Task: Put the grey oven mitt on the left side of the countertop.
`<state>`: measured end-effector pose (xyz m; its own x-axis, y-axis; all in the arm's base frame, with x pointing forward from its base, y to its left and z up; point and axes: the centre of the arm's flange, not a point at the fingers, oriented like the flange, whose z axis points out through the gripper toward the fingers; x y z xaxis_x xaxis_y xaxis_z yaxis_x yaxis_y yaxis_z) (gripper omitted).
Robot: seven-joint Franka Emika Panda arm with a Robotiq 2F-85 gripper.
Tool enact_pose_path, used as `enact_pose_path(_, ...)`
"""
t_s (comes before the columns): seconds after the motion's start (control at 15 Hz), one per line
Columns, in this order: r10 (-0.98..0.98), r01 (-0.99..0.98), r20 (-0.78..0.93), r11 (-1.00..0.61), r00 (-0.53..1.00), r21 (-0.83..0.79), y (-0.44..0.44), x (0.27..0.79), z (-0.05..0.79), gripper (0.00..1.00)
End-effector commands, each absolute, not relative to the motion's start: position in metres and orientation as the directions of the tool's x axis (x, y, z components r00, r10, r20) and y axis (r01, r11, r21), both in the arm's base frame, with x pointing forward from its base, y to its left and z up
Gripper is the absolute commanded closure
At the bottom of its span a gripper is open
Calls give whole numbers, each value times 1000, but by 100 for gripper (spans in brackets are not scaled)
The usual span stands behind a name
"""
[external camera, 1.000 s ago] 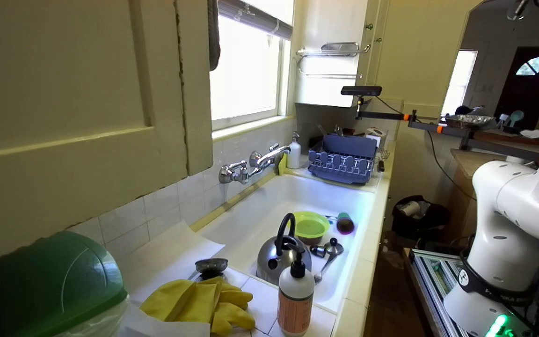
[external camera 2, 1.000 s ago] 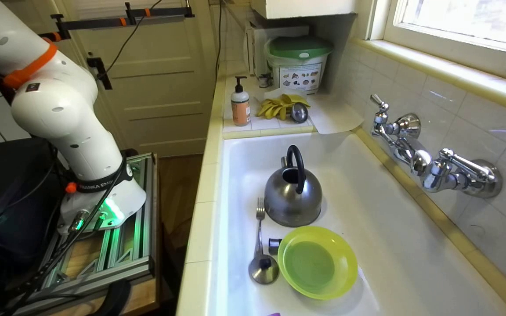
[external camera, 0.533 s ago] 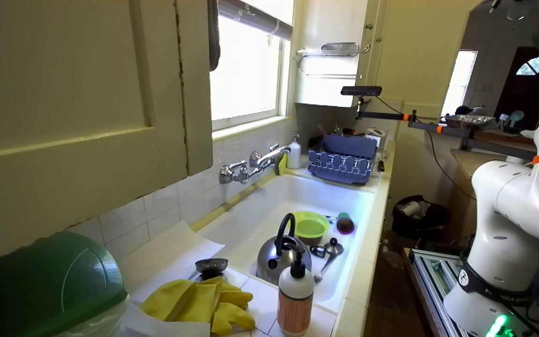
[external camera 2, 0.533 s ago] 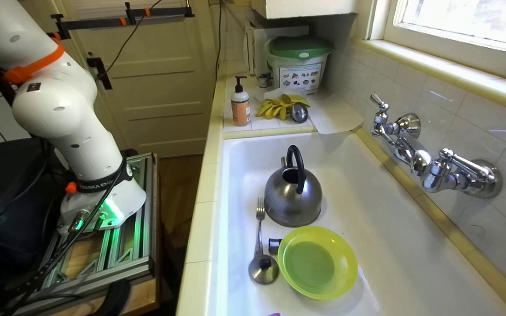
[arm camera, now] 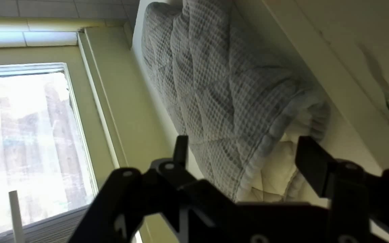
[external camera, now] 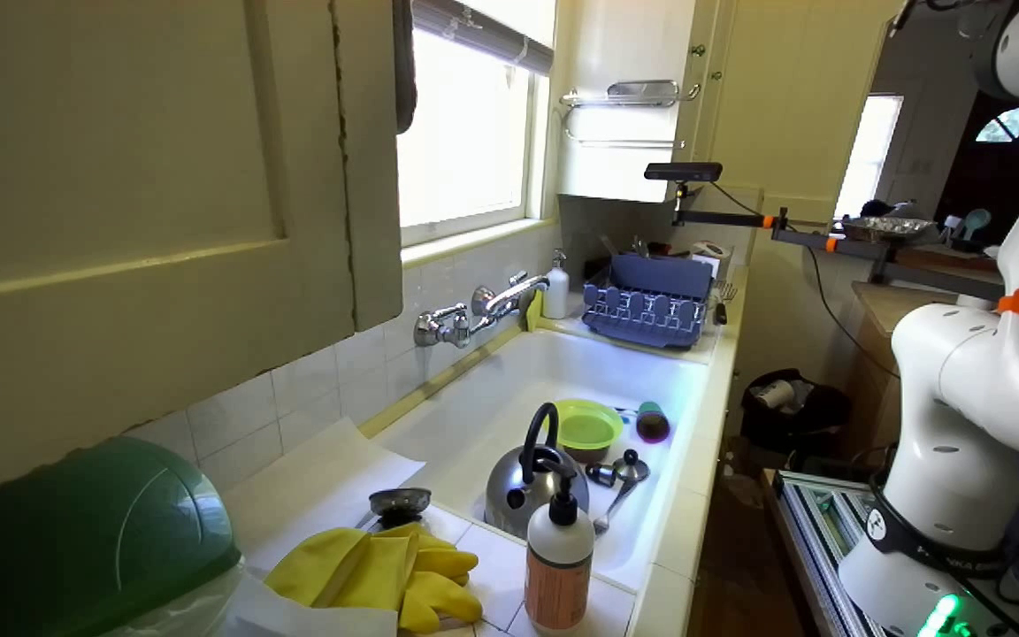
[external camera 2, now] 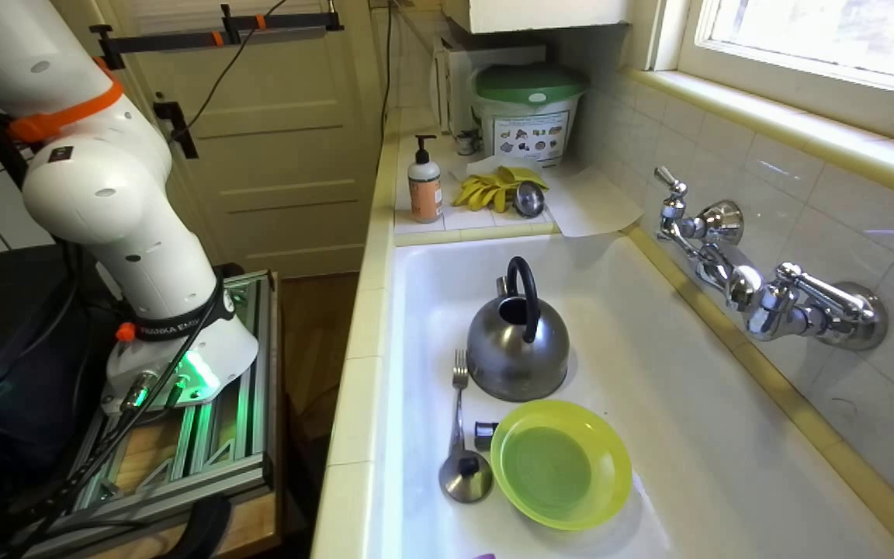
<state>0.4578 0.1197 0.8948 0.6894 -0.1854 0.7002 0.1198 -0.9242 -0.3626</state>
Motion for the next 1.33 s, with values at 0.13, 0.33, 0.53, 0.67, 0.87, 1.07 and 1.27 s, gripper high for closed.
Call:
enact_pose_path(0.13,-206,113,678,-912,706,-394,119,469,887,58)
enact_pose_path(0.33,-205,104,668,-914,715,-392,117,473,881,83)
enact_pose_path(0.53,-205,101,664,-915,719,-391,117,475,879,100)
enact_pose_path(0.67,-201,99,661,-917,723,-387,116,473,883,100)
enact_pose_path(0.87,-190,120,683,-918,705,-379,115,461,900,98)
enact_pose_path(1.07,-188,163,729,-910,658,-382,115,441,925,98)
enact_pose_path(1.27,-197,202,771,-899,606,-389,113,419,952,98)
